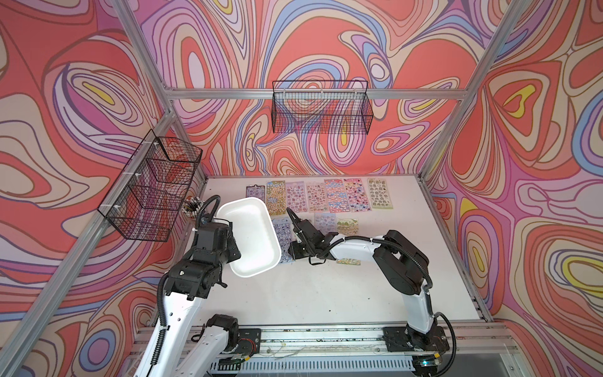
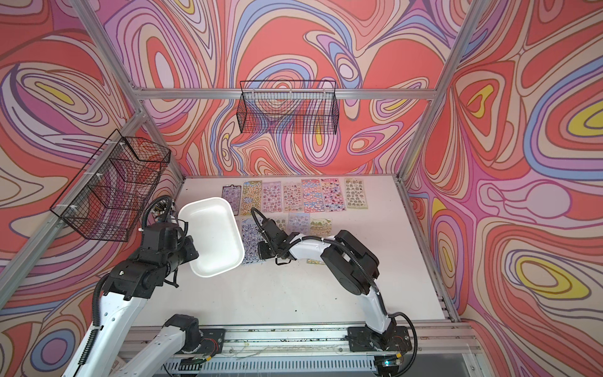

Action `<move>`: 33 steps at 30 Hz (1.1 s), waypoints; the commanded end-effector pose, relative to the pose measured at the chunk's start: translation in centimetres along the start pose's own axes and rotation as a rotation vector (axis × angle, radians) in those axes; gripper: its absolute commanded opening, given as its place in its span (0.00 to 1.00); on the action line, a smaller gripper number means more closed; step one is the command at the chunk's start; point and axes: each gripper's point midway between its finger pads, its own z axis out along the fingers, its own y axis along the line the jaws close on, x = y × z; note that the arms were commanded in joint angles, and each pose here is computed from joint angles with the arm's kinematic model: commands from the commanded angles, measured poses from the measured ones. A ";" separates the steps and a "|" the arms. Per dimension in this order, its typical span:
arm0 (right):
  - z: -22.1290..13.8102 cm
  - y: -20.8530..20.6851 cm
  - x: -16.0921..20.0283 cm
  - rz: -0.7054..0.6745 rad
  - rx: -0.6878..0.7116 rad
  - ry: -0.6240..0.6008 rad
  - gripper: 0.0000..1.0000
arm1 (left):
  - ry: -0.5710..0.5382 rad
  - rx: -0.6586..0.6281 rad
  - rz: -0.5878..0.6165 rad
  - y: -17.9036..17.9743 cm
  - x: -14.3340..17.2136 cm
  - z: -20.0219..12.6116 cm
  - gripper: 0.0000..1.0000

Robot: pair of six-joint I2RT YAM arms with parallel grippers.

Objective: Take the stickers out of the storage box
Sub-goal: Adjust the sticker at the center of the board.

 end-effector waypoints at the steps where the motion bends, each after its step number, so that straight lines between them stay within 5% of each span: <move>1: -1.7 0.7 -1.1 0.006 -0.004 -0.034 0.35 | -0.013 0.008 -0.019 -0.1 -0.3 0.4 0.00; 9: -7.3 2.4 -5.2 -0.012 -0.028 -0.122 0.37 | -0.011 0.029 -0.023 -0.7 -0.4 0.6 0.00; 23: -15.6 -17.1 -2.2 0.308 0.173 -0.112 0.37 | 0.039 0.099 -0.008 -2.5 0.1 1.8 0.00; 33: -13.0 -21.8 -1.2 0.359 0.243 -0.036 0.37 | 0.037 0.096 0.001 -2.1 0.6 1.8 0.00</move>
